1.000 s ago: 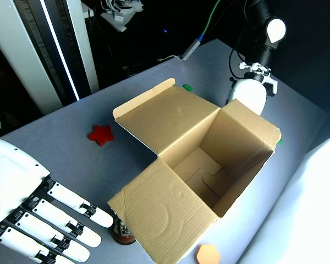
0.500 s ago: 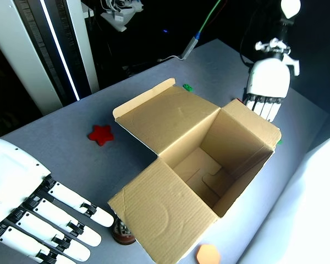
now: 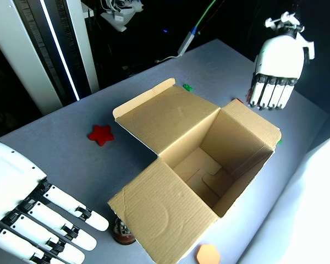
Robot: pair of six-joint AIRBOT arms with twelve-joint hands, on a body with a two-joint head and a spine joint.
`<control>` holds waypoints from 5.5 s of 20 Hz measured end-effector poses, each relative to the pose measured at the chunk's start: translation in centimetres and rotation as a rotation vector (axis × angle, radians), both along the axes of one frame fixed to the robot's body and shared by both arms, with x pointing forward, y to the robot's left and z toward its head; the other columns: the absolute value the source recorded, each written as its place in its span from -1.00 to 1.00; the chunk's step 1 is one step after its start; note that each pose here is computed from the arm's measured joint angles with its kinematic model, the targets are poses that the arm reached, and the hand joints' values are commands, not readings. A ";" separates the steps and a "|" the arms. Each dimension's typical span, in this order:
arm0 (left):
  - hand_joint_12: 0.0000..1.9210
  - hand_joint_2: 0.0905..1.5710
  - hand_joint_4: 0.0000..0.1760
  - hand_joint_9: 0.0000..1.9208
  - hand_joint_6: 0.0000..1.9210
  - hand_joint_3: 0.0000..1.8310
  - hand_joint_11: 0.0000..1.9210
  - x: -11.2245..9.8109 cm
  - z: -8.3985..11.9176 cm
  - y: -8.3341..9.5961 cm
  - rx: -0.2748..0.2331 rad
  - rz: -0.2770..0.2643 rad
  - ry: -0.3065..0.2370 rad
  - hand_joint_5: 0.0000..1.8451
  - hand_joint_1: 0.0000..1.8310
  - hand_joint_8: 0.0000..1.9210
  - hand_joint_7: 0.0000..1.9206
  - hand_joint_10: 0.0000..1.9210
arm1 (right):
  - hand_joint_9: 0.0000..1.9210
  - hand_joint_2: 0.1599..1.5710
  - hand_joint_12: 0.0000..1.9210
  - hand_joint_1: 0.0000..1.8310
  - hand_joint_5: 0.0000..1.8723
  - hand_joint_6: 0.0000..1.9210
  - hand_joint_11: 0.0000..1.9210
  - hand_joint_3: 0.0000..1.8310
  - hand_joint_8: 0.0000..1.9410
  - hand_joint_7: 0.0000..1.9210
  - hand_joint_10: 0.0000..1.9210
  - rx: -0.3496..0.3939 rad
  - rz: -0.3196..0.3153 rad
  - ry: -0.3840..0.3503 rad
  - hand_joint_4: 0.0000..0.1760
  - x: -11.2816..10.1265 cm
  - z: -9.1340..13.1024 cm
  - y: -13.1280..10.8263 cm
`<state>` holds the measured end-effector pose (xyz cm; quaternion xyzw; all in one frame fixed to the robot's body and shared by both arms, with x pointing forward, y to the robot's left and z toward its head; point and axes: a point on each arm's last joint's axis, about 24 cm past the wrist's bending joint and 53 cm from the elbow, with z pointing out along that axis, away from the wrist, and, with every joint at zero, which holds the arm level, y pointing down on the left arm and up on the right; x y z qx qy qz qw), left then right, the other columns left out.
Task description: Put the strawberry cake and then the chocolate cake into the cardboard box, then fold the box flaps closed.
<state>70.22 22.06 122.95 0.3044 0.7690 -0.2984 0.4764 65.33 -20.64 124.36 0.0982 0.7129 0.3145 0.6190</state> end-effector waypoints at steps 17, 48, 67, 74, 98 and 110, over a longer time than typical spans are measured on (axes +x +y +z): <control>0.66 0.61 -1.00 -0.34 0.38 -1.00 -0.39 -0.9 6.3 -7.4 0.007 -0.179 -0.020 -0.27 0.27 0.63 -0.28 0.50 | -0.99 0.31 -1.00 0.35 -1.00 -1.00 -1.00 -1.00 -0.99 -0.98 -1.00 -0.002 -0.005 -0.004 -0.36 0.0 0.0 -0.2; 0.24 0.40 -0.87 -0.59 -0.99 -1.00 -0.99 0.4 3.5 -22.2 0.134 -0.369 -0.006 -0.62 0.02 -1.00 -0.63 -0.94 | -1.00 0.30 -1.00 0.26 -1.00 -1.00 -1.00 -1.00 -1.00 -1.00 -1.00 0.223 0.025 0.263 -0.52 2.1 -5.2 0.5; -0.40 0.52 -1.00 -0.89 -1.00 -1.00 -1.00 2.1 6.4 -13.0 0.112 -0.226 -0.044 -0.96 -1.00 -1.00 -0.93 -1.00 | -1.00 0.28 -1.00 0.31 -1.00 -1.00 -1.00 -1.00 -1.00 -1.00 -1.00 0.352 0.031 0.238 -0.65 8.2 -7.7 6.2; -0.49 0.49 -1.00 -0.92 -0.99 -1.00 -1.00 1.4 3.6 -5.5 0.139 -0.122 0.003 -0.96 -1.00 -1.00 -0.96 -1.00 | -1.00 0.35 -1.00 0.21 -1.00 -1.00 -1.00 -0.98 -1.00 -1.00 -1.00 0.350 0.006 0.213 -0.58 9.1 -7.5 5.3; -0.39 0.57 -1.00 -0.88 -1.00 -0.99 -1.00 -7.3 -3.4 0.2 0.032 -0.067 0.105 -0.93 -1.00 -1.00 -0.93 -1.00 | -0.40 0.56 1.00 0.45 -0.20 0.33 -0.72 -1.00 0.51 -0.27 0.76 0.360 0.000 0.186 -1.00 9.9 -6.5 5.3; -0.42 0.63 -1.00 -0.88 -1.00 -1.00 -1.00 -6.5 -4.4 2.1 0.018 0.041 0.124 -0.93 -1.00 -1.00 -0.92 -0.99 | -0.35 0.51 1.00 0.45 -0.13 0.18 -0.71 -1.00 0.43 -0.18 0.73 0.464 -0.088 0.019 -1.00 7.9 3.1 -2.9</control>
